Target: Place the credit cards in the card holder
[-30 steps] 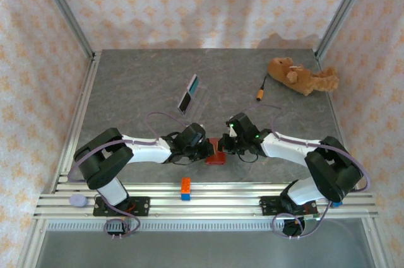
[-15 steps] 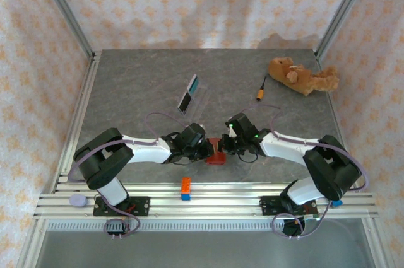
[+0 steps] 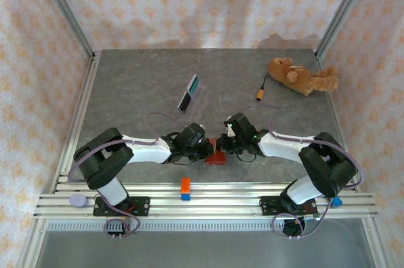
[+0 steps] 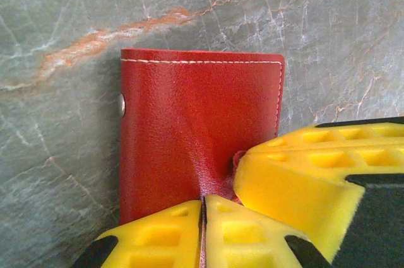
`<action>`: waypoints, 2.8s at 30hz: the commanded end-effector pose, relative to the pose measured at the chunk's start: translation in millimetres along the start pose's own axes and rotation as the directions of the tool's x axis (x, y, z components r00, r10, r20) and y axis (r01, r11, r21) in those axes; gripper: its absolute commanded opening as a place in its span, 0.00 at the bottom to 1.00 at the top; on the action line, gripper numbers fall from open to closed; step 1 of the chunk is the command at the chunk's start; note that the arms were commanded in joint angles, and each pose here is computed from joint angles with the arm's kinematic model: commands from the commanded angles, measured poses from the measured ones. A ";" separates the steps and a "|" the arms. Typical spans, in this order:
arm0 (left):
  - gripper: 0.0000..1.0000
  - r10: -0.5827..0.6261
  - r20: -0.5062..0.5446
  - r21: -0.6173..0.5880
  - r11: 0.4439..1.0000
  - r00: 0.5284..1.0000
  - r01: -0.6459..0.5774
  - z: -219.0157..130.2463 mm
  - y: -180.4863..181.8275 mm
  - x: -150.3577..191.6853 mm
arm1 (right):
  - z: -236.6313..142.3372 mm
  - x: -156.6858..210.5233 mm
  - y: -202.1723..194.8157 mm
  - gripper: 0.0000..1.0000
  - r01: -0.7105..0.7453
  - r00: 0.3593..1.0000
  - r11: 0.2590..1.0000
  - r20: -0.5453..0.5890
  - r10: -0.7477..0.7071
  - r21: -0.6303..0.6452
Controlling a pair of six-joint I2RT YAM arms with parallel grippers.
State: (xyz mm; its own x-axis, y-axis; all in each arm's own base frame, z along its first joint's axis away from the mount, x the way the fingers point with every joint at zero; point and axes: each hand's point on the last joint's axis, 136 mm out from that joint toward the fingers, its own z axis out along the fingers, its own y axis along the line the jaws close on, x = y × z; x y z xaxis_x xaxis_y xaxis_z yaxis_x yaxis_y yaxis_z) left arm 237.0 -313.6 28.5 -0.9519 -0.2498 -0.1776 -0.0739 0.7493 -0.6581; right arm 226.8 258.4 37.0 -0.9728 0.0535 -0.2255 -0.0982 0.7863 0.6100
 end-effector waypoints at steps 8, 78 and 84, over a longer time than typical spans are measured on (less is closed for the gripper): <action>0.12 -0.032 -0.007 -0.086 0.996 0.999 0.031 2.8 31.3 4.8 | -2.6 25.2 -43.7 0.00 -0.025 0.999 0.988 -0.039 0.031 0.149; 0.11 -0.047 -0.010 -0.076 0.996 0.999 0.046 5.6 34.6 6.3 | -10.1 25.2 -38.7 0.00 -0.005 0.999 0.990 -0.037 0.010 0.138; 0.11 -0.050 -0.009 -0.075 0.996 0.999 0.049 6.0 34.3 5.5 | -9.9 25.7 -42.7 0.00 0.001 1.000 0.989 -0.031 0.004 0.151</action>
State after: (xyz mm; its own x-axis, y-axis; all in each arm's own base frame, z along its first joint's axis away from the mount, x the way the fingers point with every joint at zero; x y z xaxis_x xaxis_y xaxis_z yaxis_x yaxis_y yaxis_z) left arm 238.5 -314.3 28.1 -0.9501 -0.2654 -0.1640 -0.0830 0.7217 -0.6872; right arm 216.6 246.4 39.1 -0.9711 0.0419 -0.2350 -0.1083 0.7999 0.5903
